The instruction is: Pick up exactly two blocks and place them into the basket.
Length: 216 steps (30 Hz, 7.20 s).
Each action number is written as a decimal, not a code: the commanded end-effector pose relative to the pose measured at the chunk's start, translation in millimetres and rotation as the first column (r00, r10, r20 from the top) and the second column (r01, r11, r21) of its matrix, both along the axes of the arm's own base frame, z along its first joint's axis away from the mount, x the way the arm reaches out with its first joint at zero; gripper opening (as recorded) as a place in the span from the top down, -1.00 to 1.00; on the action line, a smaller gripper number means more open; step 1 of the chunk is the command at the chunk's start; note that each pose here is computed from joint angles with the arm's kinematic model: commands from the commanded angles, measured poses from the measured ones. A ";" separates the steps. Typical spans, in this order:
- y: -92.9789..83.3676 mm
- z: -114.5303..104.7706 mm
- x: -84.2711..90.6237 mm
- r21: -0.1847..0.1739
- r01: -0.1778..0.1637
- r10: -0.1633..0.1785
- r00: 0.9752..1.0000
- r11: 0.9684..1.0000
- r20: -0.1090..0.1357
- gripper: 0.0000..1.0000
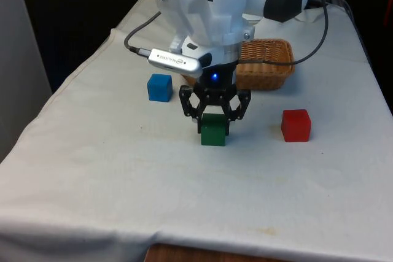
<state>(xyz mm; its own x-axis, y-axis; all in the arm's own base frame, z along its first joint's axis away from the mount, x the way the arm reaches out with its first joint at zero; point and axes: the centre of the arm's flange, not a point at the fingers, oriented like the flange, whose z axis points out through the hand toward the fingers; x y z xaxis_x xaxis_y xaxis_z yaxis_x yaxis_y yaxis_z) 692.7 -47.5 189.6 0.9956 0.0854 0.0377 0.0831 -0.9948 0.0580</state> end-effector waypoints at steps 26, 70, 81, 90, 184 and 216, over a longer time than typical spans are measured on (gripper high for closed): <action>1.7 52.7 -29.0 0.017 0.014 -0.015 0.999 1.000 0.037 0.95; -10.1 140.4 -120.6 0.021 0.015 -0.016 0.998 1.000 0.056 0.95; -26.4 138.8 -146.9 -0.002 0.010 -0.010 0.998 1.000 0.054 0.95; -40.5 136.9 -170.6 -0.020 0.001 0.000 0.999 1.000 0.048 0.95; 28.9 109.3 -215.3 -0.007 0.039 -0.038 0.998 0.999 0.048 -1.00; 90.8 122.6 -107.8 -0.023 0.000 0.002 0.996 1.000 0.093 -1.00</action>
<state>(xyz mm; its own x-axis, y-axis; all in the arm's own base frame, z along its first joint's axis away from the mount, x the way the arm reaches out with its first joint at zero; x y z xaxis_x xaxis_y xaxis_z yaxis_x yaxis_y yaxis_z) 580.2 37.5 312.5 0.9871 0.0902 0.1322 0.0778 -0.9923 0.0962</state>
